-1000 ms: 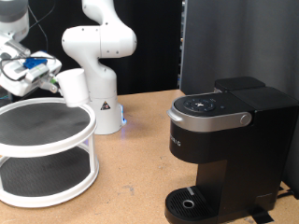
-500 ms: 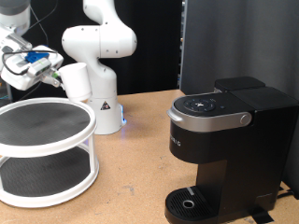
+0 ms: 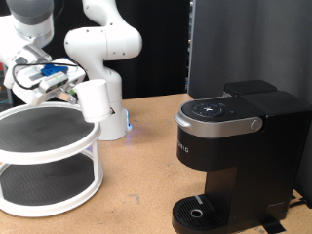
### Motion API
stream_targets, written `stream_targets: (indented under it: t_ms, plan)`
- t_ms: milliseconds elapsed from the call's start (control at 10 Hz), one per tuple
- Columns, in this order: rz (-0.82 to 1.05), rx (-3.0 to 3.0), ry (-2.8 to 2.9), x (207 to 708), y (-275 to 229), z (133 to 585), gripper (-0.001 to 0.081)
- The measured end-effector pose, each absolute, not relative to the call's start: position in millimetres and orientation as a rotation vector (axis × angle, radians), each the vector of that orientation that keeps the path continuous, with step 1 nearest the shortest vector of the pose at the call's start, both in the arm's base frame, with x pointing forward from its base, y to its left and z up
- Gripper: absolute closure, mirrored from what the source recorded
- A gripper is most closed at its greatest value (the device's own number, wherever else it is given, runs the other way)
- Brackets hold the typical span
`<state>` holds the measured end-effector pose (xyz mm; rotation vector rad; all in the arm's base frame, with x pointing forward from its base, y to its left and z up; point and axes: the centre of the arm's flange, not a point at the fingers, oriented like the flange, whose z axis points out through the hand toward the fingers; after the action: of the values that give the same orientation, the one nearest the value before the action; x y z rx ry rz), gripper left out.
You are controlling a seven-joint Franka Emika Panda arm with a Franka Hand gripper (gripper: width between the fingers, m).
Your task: Make a cup of coffee with the keurig machine
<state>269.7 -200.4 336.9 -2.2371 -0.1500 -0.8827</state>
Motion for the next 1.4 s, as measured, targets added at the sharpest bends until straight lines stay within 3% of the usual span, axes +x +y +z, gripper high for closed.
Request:
stream_targets:
  t_ms: [800, 1400]
  plan:
    - [-0.810, -2.306, -0.116, 350, -132, 305, 0.0743]
    - [-0.794, -2.336, -0.142, 345, -126, 290, 0.0743]
